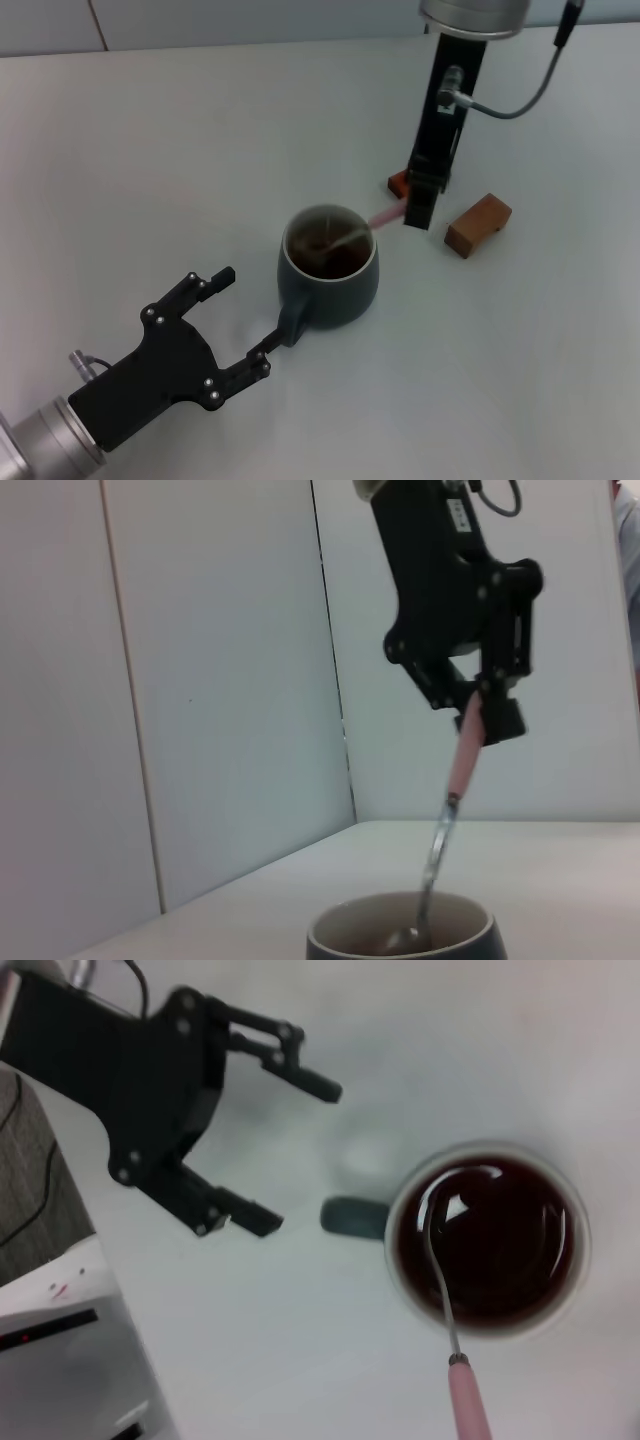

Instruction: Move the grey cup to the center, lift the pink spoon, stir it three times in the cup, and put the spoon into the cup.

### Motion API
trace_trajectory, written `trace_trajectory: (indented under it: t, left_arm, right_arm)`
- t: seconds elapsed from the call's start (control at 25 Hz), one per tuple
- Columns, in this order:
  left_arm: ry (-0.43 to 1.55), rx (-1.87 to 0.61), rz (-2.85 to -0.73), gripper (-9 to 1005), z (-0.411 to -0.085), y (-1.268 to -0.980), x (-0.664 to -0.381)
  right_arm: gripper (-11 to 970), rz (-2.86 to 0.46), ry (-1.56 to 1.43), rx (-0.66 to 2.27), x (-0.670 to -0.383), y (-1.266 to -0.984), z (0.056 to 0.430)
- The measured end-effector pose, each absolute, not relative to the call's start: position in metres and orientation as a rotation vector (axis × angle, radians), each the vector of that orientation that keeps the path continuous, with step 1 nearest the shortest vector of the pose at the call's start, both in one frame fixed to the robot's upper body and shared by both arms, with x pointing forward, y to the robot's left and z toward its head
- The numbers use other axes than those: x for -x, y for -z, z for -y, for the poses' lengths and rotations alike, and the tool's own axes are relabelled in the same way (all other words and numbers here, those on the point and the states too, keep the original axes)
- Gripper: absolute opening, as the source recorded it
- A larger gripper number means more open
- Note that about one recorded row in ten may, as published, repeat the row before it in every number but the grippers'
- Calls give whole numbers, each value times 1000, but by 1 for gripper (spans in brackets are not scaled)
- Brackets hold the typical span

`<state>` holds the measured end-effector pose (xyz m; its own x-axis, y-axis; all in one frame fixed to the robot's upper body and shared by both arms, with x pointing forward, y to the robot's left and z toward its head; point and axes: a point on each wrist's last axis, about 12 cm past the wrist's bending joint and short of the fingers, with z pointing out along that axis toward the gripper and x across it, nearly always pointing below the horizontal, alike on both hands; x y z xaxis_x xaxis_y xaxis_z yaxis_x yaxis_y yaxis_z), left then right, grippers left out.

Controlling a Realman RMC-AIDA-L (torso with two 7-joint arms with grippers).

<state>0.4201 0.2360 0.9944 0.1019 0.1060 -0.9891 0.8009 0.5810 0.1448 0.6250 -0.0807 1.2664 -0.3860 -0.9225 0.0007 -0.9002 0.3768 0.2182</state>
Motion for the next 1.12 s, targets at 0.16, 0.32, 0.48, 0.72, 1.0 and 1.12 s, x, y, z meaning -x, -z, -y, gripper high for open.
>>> trace_trajectory:
  t: [0.16,0.32,0.48,0.72,1.0,1.12]
  left_arm:
    - [612,-846,-1403,802,-237,-994,-420]
    - [606,-847,-1410,802,-239,-993,-419]
    - [606,-847,-1411,802,-239,-993,-419]
    - [626,-845,-1422,802,-239,-992,-419]
    - [623,-847,-1421,802,-242,-993,-421]
    - [617,-850,-1420,802,-244,-994,-422]
  right_arm:
    - [116,2542,219,-1667,-631,-1269,83]
    - [118,2546,197,-1644,-632,-1268,88]
    - [120,2519,247,-1648,-626,-1264,84]
    - [122,2541,233,-1679,-625,-1262,83]
    - [209,2674,354,-1700,-625,-1276,95]
    - [368,2775,485,-1736,-625,-1287,108]
